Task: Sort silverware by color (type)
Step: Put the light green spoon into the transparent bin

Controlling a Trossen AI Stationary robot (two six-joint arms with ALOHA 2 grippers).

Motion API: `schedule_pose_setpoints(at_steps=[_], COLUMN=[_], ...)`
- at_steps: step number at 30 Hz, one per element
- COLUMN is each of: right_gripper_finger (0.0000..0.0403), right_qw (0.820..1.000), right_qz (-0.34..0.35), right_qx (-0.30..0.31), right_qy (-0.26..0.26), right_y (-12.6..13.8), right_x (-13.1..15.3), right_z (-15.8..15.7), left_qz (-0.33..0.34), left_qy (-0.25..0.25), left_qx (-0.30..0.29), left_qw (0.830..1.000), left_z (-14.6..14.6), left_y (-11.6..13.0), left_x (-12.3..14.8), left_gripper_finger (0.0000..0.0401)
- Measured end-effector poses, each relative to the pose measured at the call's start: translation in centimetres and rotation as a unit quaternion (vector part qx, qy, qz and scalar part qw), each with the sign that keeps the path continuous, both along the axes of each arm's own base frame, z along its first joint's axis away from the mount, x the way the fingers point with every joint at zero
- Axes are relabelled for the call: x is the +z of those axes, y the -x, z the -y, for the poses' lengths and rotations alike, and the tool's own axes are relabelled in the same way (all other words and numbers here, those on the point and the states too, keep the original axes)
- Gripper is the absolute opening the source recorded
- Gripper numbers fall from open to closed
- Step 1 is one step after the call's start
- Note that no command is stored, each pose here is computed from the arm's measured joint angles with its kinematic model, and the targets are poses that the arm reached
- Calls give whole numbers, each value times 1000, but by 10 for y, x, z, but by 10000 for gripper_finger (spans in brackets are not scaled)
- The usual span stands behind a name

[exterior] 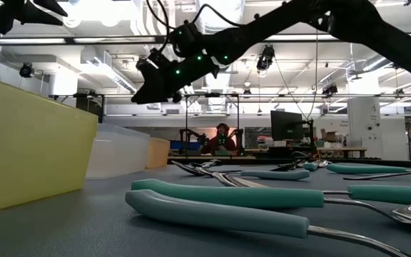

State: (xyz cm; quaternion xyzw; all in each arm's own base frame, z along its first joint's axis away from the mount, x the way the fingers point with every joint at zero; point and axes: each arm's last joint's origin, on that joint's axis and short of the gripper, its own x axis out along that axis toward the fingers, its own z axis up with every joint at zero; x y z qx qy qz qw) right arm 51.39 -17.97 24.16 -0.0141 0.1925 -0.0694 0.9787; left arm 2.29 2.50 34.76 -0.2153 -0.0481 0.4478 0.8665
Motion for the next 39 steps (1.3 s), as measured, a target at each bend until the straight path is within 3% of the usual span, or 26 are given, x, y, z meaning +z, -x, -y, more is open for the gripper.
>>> schedule_pose_setpoints(at_steps=[7,12,19,24,28,33,39], right_gripper_finger=[139,130,123,123,123,121,121], right_qw=[995,973,889,829,789,722,674], right_qz=[-24,-142,-321,-400,-415,-413,-344], right_qx=[-74,-160,-263,-328,-380,-470,-552], right_qy=[-59,-82,-196,-213,-247,-296,-349], right_y=[14,52,107,133,159,199,233], right_x=[20,34,23,-1,-20,-37,-45], right_z=[0,13,20,10,-2,-24,-55], left_qz=[-7,-19,-20,-23,-25,-28,-18], left_qy=[6,-1,-2,0,1,2,-10], left_qx=[-23,-31,-31,-31,-31,-28,-3], left_qw=[1000,999,999,999,999,999,1000], left_z=[1,1,1,0,0,-2,-5], left_y=[-1,-1,-1,-3,-5,-9,-15], left_x=[-2,-2,-2,-2,-2,-1,4], left_gripper_finger=[115,115,115,115,115,115,115])
